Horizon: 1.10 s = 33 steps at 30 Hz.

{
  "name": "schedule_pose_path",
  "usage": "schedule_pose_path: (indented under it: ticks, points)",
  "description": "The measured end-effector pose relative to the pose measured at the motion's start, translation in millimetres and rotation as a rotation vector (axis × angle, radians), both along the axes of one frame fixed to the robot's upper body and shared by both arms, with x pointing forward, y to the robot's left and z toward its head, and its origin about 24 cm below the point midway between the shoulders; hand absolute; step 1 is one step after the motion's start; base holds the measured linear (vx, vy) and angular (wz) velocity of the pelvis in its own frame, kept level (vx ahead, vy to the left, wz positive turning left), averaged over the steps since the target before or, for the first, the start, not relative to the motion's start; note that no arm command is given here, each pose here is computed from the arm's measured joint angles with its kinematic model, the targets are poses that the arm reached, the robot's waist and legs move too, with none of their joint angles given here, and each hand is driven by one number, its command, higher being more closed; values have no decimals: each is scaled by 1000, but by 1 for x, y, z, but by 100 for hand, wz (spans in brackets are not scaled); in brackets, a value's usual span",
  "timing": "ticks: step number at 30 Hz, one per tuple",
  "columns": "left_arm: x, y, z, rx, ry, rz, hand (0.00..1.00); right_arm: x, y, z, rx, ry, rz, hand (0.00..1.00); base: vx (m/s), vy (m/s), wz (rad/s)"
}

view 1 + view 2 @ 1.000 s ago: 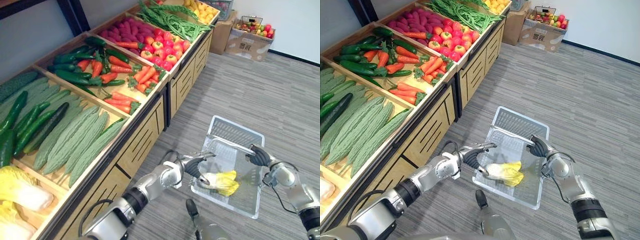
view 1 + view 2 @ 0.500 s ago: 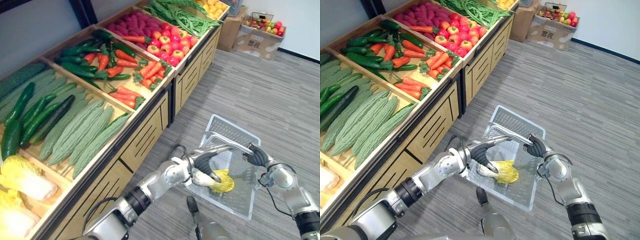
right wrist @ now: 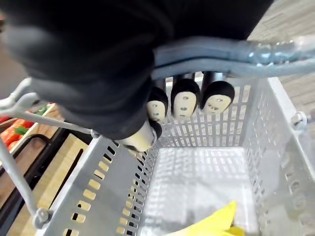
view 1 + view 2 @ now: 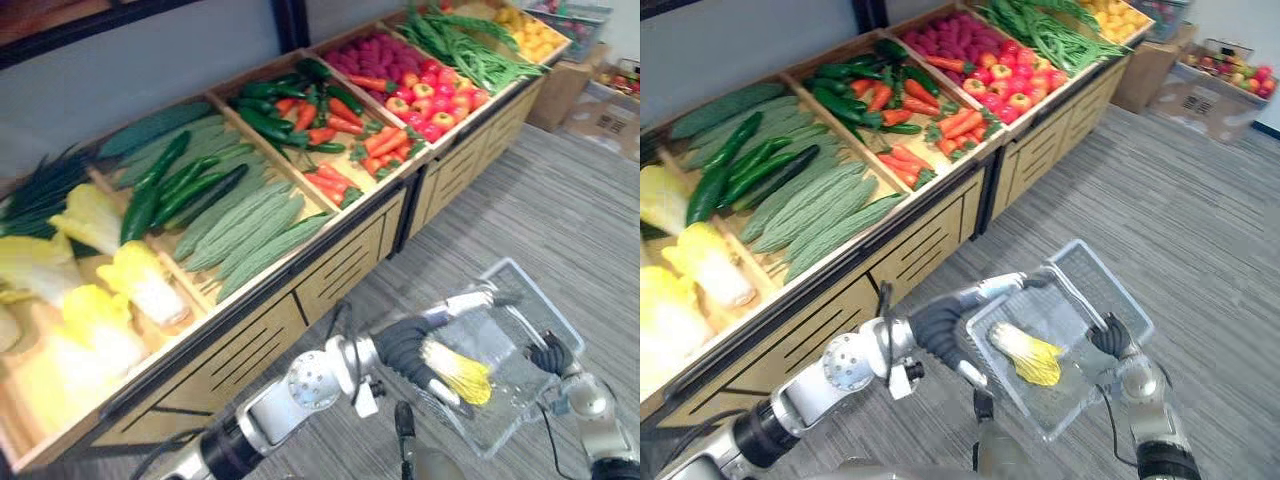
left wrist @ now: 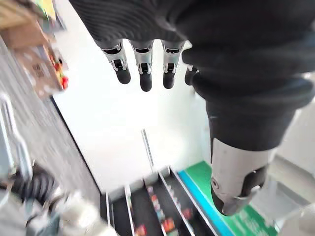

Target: Pick vegetable in the basket

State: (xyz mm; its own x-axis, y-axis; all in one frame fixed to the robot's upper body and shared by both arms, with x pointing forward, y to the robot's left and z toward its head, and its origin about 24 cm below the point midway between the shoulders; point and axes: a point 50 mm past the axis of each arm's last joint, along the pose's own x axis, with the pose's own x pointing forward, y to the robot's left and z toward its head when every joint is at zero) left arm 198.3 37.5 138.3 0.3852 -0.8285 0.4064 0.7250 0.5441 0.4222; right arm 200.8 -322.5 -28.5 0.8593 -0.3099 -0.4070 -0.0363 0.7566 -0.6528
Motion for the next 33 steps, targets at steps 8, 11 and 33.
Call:
schedule_pose_path:
  ticks: [8, 11, 33]
  points:
    - [23, 105, -5, -261, 69, 705, 0, -86, 4, -80, 216, 268, -352, 100, -9, 9, 97]
    - [24, 137, -8, -358, 78, 930, 0, -104, 3, -89, 298, 278, -486, 100, -27, 30, 72]
    - [-96, 283, -205, -219, 899, 2276, 0, -158, 64, -128, 483, 386, -708, 100, -3, 19, 22]
